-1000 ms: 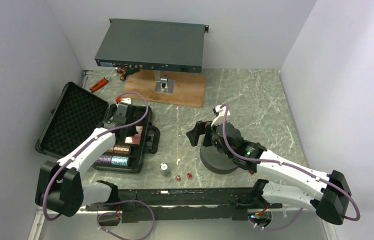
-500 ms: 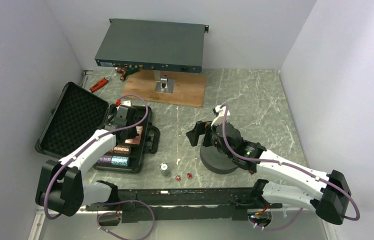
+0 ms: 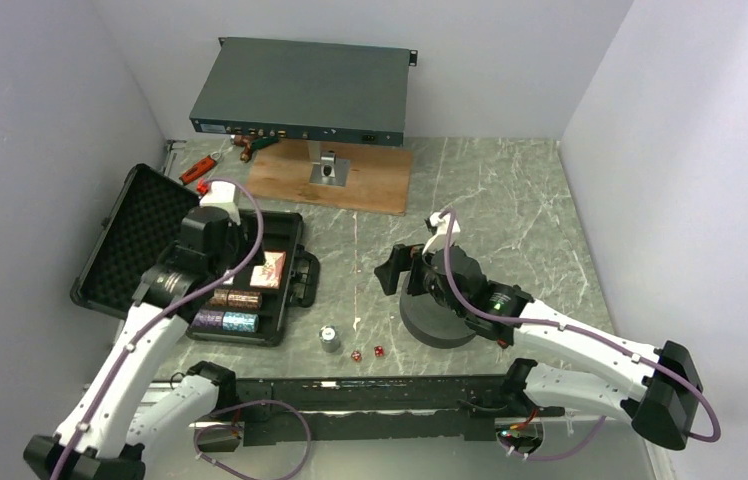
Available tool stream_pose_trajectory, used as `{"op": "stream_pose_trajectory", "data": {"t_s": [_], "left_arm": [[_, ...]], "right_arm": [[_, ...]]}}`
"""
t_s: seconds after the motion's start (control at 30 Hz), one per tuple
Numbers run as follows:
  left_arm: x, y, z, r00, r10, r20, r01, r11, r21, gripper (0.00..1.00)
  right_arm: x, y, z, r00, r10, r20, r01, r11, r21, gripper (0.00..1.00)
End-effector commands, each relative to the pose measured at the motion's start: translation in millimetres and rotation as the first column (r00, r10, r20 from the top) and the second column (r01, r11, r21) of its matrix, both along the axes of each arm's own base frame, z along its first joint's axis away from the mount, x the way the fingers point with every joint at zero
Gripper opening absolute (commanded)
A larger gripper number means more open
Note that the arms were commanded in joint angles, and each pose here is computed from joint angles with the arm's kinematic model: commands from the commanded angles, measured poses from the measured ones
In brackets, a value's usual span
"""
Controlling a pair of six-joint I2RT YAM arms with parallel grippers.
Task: Pack up texas hold em set
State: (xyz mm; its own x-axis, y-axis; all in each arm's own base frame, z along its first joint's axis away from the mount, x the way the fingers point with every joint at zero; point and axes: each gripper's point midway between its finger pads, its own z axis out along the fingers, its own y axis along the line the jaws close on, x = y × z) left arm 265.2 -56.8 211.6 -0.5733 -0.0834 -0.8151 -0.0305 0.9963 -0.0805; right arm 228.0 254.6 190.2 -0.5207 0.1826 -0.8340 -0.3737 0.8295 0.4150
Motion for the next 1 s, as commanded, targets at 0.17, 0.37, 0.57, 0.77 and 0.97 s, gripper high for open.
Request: {"op": "stream_pose_trajectory", "data": {"t_s": [0.17,0.37,0.57,0.77,0.97], "left_arm": [[-19.8,23.7,7.0,0.989,-0.025,0.143,0.01,0.994,0.106,0.9],[-22.2,31.8,16.6,0.982,0.001,0.188,-0.024,0.993,0.118,0.96],[-23.6,32.8,22.0,0.977,0.007,0.215,-0.031,0.994,0.107,1.0],[-25.9,33.4,31.0,0.961,0.019,0.275,-0.041,0.996,0.075,1.0],[-28.4,38.0,35.7,0.947,0.041,0.319,-0.065,0.996,0.063,1.0]], "right_arm": [[0.4,19.5,2.6,0.996,0.082,-0.018,-0.083,0.996,-0.031,1.0],[-5.8,46.9,-7.2,0.973,0.216,-0.078,-0.221,0.973,-0.072,1.0],[-18.3,78.8,-31.8,0.912,0.362,-0.191,-0.389,0.913,-0.127,1.0],[-31.6,98.2,-43.3,0.866,0.435,-0.248,-0.479,0.863,-0.161,1.0],[-36.1,112.7,-45.9,0.861,0.437,-0.259,-0.493,0.843,-0.215,1.0]]}}
